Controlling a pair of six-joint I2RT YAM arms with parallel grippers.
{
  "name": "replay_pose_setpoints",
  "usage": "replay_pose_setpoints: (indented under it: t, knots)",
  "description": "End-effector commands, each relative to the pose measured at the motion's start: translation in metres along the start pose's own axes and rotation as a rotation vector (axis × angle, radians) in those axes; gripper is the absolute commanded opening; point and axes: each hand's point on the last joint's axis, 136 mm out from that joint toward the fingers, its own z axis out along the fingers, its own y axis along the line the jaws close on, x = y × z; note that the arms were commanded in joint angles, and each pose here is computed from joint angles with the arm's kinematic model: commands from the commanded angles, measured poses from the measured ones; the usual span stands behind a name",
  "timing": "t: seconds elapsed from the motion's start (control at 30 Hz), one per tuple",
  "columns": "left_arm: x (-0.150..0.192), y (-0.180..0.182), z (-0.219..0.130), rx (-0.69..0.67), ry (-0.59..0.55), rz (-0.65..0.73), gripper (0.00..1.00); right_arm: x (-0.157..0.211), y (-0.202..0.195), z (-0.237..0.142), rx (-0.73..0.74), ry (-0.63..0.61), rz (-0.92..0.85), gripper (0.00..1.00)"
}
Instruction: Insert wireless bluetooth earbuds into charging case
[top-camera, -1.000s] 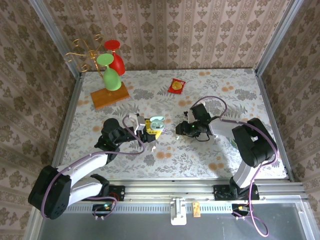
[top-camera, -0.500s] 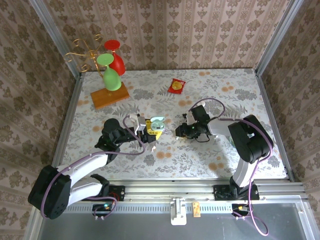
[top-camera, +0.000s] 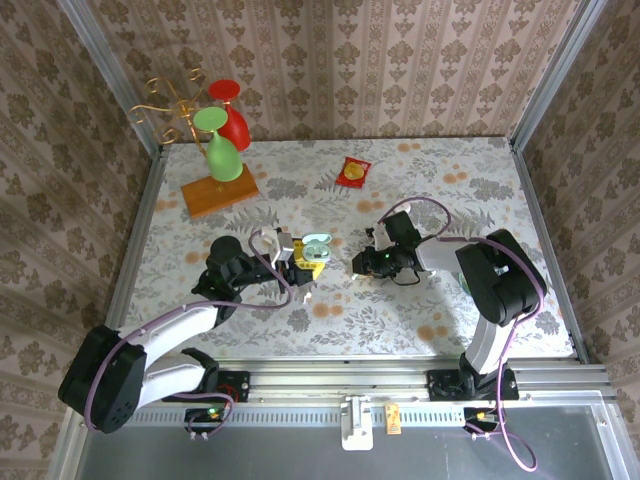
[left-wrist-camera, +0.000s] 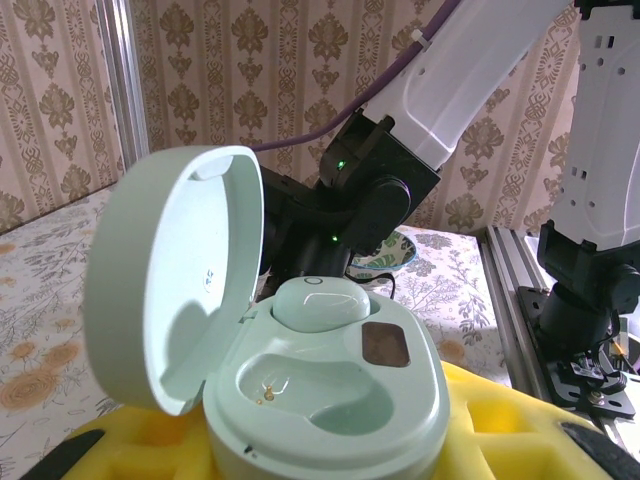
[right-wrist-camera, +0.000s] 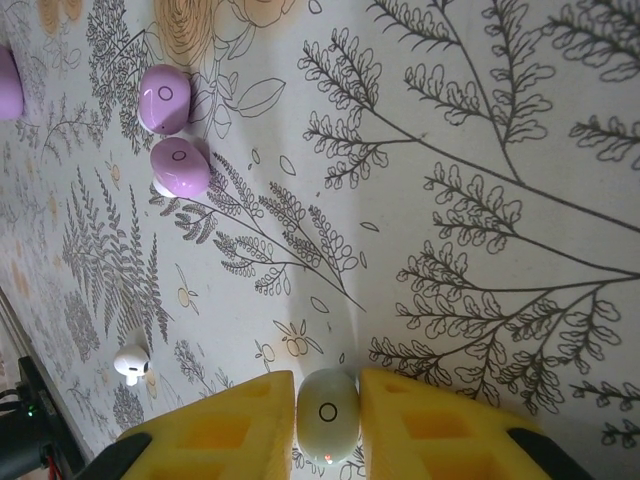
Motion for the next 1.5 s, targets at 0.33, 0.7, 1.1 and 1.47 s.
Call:
replay_pose_setpoints:
  t: [0.33,0.7,1.1,1.47]
  knots:
    - [-0.004,-0.001,0.002,0.006,-0.014,0.041,0.26,0.013,-0.002,0.000,0.039,0.031,-0.022,0.18]
    - [0.002,0.016,0.002,-0.082,-0.013,0.058,0.25,-0.010,0.048,-0.071,0.091,-0.143,-0.142,0.18]
    - [0.019,0.039,-0.006,-0.213,0.029,0.105,0.25,-0.023,0.161,-0.146,0.012,-0.296,-0.376,0.18]
    - [0.027,0.049,-0.009,-0.269,0.064,0.125,0.25,-0.031,0.232,-0.137,-0.069,-0.303,-0.517,0.18]
